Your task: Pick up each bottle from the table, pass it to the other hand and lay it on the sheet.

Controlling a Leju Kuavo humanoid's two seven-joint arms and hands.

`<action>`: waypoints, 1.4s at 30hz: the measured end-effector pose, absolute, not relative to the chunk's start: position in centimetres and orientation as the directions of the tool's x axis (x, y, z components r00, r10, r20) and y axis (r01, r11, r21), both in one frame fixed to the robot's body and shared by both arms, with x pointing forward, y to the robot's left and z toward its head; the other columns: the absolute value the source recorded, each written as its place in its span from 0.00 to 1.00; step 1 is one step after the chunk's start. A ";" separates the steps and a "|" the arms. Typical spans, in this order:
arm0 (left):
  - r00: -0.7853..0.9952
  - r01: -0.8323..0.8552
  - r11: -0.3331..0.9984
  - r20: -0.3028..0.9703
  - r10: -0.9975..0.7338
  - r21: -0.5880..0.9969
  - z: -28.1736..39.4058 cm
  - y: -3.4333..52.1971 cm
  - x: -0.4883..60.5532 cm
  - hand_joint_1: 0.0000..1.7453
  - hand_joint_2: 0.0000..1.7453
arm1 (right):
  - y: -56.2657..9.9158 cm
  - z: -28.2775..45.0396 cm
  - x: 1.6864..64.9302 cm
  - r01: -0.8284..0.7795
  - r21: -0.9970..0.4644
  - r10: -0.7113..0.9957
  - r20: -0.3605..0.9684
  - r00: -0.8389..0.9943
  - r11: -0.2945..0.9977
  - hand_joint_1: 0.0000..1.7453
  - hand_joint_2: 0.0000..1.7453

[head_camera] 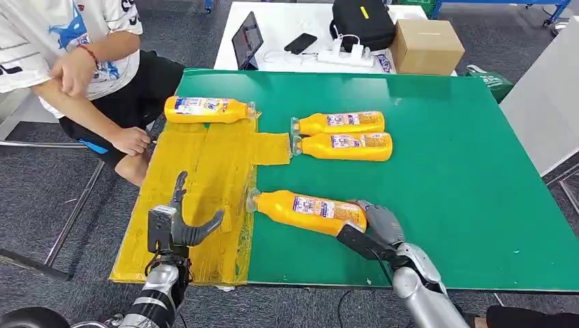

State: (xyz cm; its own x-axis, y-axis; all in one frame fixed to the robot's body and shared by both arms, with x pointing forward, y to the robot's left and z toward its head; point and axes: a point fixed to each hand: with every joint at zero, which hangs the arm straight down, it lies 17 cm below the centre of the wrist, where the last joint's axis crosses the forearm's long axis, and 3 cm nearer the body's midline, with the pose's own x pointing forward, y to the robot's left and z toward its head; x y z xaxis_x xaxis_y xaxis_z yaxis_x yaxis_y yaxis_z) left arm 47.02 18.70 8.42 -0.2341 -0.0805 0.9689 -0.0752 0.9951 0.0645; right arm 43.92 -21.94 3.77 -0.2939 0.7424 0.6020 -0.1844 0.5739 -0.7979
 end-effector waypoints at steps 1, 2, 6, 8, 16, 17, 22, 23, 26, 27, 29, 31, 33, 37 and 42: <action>-0.234 -0.076 0.995 0.969 -0.077 0.061 8.4 18.7 47.0 0.00 1.00 | -21.7 4.2 43.8 -0.169 -0.791 0.731 0.609 -0.307 0.588 1.00 1.00; -0.233 -0.075 0.995 0.969 -0.076 0.060 8.4 18.7 47.0 0.00 1.00 | -21.5 4.8 43.7 -0.151 -0.783 0.718 0.616 -0.324 0.604 1.00 1.00; -0.231 -0.092 0.995 0.972 -0.053 0.032 8.3 19.1 47.0 0.00 1.00 | -20.8 8.6 43.1 -0.009 -0.712 0.653 0.649 -0.390 0.702 1.00 1.00; -0.225 -0.103 0.995 0.974 -0.036 0.012 8.2 19.4 46.9 0.00 1.00 | -20.9 10.9 42.9 0.079 -0.653 0.622 0.667 -0.411 0.753 1.00 1.00; -0.212 -0.110 0.994 0.977 -0.024 0.000 7.6 19.6 46.5 0.00 1.00 | -20.6 13.6 42.3 0.153 -0.575 0.578 0.694 -0.429 0.804 1.00 1.00; -0.212 -0.110 0.994 0.977 -0.022 -0.001 7.6 19.6 46.5 0.00 1.00 | -20.8 13.8 42.3 0.163 -0.570 0.578 0.694 -0.429 0.805 1.00 1.00; -0.197 -0.132 0.989 0.979 0.044 -0.071 7.3 20.2 46.4 0.00 1.00 | -22.2 16.7 41.1 0.300 -0.469 0.557 0.689 -0.464 0.831 1.00 1.00; -0.193 -0.134 0.986 0.979 0.072 -0.099 7.3 20.3 46.3 0.00 1.00 | -22.4 17.2 40.6 0.331 -0.449 0.558 0.685 -0.469 0.830 1.00 1.00; -0.166 -0.104 0.974 0.970 0.180 -0.199 7.1 19.9 46.1 0.00 1.00 | -22.9 18.5 39.8 0.385 -0.394 0.546 0.687 -0.480 0.835 1.00 1.00; -0.154 -0.084 0.963 0.959 0.240 -0.254 7.1 19.5 46.0 0.00 1.00 | -22.9 18.6 39.6 0.390 -0.381 0.539 0.690 -0.483 0.838 1.00 1.00; -0.115 -0.004 0.924 0.918 0.380 -0.383 7.3 18.0 45.5 0.00 1.00 | -22.5 18.6 39.2 0.385 -0.373 0.530 0.691 -0.492 0.844 1.00 1.00; -0.085 0.076 0.868 0.864 0.496 -0.491 8.1 16.4 44.7 0.00 1.00 | -22.0 18.3 38.8 0.375 -0.371 0.522 0.692 -0.499 0.850 1.00 1.00; -0.065 0.136 0.822 0.823 0.564 -0.553 8.9 15.2 44.2 0.00 1.00 | -21.5 18.3 38.6 0.363 -0.367 0.513 0.692 -0.508 0.856 1.00 1.00; -0.040 0.262 0.737 0.756 0.653 -0.623 11.4 12.5 42.2 0.00 1.00 | -19.7 17.3 38.2 0.322 -0.366 0.486 0.709 -0.511 0.873 1.00 1.00; -0.024 0.363 0.671 0.714 0.700 -0.646 13.5 10.5 40.6 0.00 1.00 | -17.5 16.0 38.0 0.256 -0.371 0.451 0.731 -0.512 0.893 1.00 1.00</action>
